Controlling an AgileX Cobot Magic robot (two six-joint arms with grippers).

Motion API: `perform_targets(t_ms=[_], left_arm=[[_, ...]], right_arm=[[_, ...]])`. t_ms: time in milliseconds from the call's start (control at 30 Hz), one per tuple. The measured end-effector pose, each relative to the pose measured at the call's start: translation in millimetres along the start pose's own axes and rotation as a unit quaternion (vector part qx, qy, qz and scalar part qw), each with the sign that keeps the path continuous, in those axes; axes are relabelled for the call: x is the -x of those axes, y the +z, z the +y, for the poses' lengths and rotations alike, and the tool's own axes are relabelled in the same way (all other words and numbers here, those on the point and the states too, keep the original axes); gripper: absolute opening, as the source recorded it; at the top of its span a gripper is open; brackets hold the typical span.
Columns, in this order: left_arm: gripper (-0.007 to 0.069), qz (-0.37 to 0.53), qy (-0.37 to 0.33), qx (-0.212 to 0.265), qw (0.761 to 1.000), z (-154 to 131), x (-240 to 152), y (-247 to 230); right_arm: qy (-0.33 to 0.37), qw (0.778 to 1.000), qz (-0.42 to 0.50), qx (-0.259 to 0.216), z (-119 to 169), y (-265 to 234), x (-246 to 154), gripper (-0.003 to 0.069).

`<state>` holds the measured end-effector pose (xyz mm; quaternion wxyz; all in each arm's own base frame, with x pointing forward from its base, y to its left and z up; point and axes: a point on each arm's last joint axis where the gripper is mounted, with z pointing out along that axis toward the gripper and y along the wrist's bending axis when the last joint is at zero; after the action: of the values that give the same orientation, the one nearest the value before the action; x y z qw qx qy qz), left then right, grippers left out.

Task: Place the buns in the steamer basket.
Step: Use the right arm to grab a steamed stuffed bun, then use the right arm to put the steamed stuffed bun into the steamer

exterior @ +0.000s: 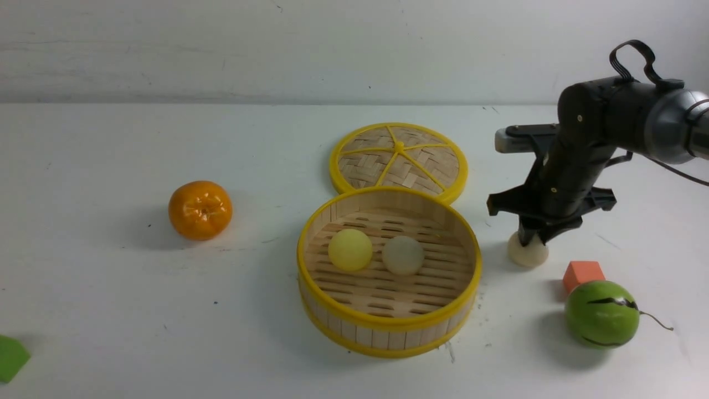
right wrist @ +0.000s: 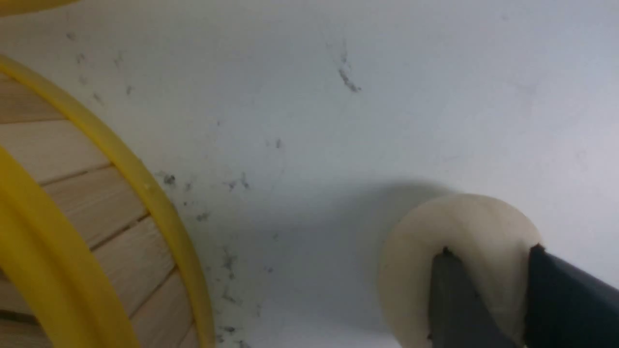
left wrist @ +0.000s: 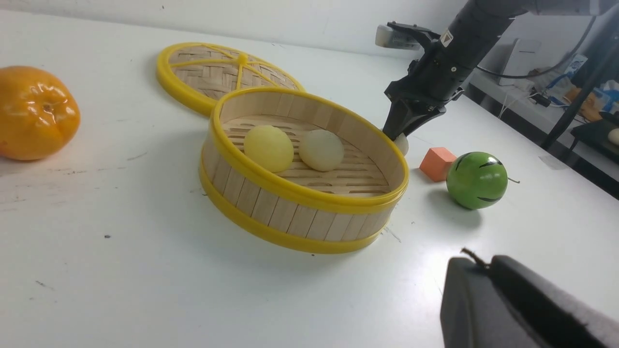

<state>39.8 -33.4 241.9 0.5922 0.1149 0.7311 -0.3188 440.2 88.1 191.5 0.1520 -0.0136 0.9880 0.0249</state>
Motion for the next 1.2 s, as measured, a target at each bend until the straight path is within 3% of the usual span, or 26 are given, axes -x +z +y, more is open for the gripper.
perform_targets(t_ms=[200, 267, 400, 500, 667, 800, 967, 1200], left_arm=[[0.0036, 0.000, 0.000, 0.000, 1.000, 0.0, 0.0, 0.0], [0.0036, 0.000, 0.000, 0.000, 1.000, 0.0, 0.0, 0.0], [0.0036, 0.000, 0.000, 0.000, 1.000, 0.0, 0.0, 0.0], [0.0036, 0.000, 0.000, 0.000, 1.000, 0.0, 0.0, 0.0], [0.0036, 0.000, 0.000, 0.000, 1.000, 0.0, 0.0, 0.0], [0.0036, 0.000, 0.000, 0.000, 1.000, 0.0, 0.0, 0.0], [0.0039, 0.000, 0.000, 0.000, 1.000, 0.0, -0.1, 0.0], [0.0047, 0.000, 0.000, 0.000, 1.000, 0.0, -0.1, 0.0]], right_arm=[[-0.013, 1.000, 0.006, -0.001, -0.2, -1.6, -1.1, 0.0028], [-0.017, 1.000, 0.008, -0.001, -0.3, -5.6, -1.7, 0.0016], [-0.019, 1.000, 0.003, 0.000, -0.1, -26.2, -2.6, 0.0016], [-0.040, 0.999, -0.014, 0.010, 10.9, -69.5, -8.0, 0.0016], [-0.115, 0.987, -0.028, 0.105, 64.7, -121.3, -29.7, 0.0016], [-0.154, 0.976, -0.009, 0.154, 101.6, -120.6, -44.0, 0.0016], [-0.184, 0.969, 0.007, 0.163, 129.9, -106.5, -54.6, 0.0016], [-0.187, 0.967, 0.010, 0.174, 148.7, -81.8, -56.5, 0.0017]])
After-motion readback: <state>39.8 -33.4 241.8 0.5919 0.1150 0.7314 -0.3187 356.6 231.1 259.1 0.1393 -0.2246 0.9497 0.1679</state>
